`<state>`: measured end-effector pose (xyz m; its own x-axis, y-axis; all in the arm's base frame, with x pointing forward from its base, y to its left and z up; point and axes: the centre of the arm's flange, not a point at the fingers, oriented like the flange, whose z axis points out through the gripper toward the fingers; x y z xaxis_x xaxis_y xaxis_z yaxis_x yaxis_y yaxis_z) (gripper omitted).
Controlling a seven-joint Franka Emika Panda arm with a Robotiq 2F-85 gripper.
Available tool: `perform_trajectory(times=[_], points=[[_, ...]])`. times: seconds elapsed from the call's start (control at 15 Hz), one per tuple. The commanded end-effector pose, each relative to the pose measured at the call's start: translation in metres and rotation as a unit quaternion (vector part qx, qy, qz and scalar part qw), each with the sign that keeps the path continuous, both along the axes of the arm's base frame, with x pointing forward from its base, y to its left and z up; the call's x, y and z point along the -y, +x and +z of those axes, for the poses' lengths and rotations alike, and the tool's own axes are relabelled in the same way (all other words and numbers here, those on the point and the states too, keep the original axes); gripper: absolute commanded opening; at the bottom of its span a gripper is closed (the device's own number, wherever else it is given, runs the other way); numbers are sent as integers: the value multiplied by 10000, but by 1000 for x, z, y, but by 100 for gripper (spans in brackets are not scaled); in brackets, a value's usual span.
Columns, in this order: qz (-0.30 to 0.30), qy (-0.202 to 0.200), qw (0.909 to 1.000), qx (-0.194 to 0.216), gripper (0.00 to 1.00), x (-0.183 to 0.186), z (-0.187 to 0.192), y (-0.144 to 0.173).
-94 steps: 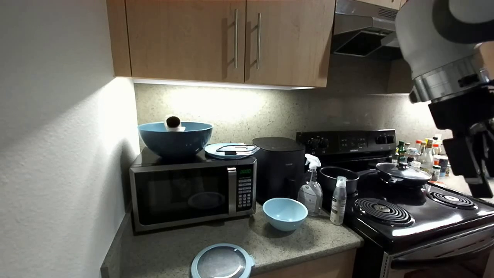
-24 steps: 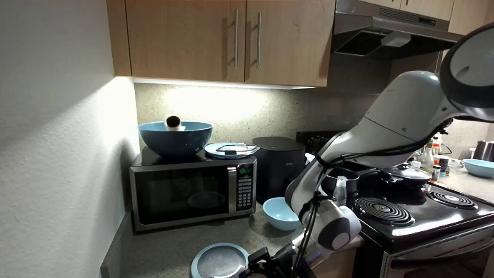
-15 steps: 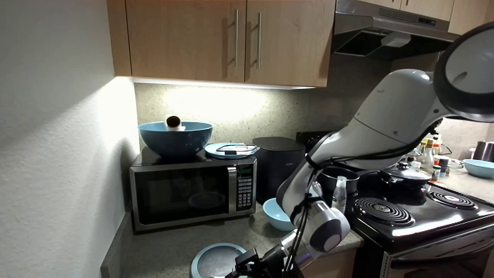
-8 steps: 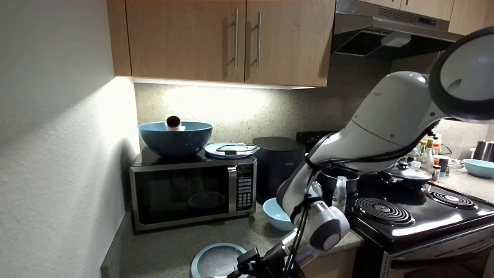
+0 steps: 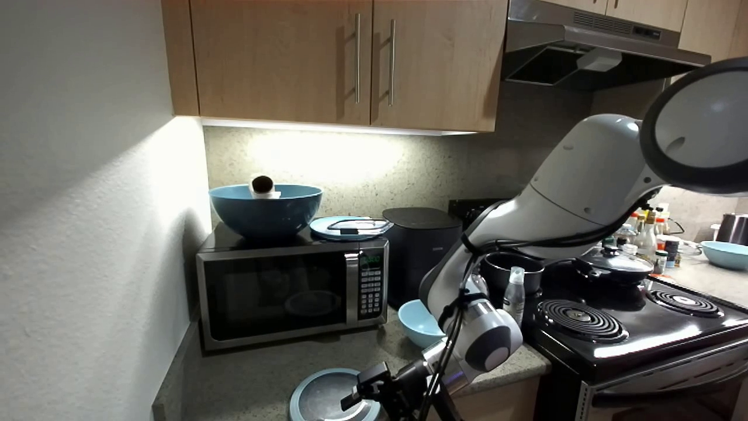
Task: Put the lid on the blue bowl then remove it
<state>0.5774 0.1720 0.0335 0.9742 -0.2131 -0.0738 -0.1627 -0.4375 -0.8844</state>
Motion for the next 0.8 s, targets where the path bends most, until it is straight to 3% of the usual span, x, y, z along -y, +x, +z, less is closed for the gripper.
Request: perform_trajectory(times=[0.0,0.13,0.2,0.27,0.33,0.4,0.6,0.73], points=[[-74,325,9993,-186,100,2,0,8],[-79,391,9989,-255,74,3,1,10],[-76,376,9986,-363,67,4,1,10],[-193,354,9974,-599,91,6,2,6],[-311,333,9957,-812,92,8,1,1],[-186,283,9983,-467,82,5,-1,6],[-257,276,9974,-611,98,7,-5,6],[-170,292,9984,-446,100,6,-15,19]])
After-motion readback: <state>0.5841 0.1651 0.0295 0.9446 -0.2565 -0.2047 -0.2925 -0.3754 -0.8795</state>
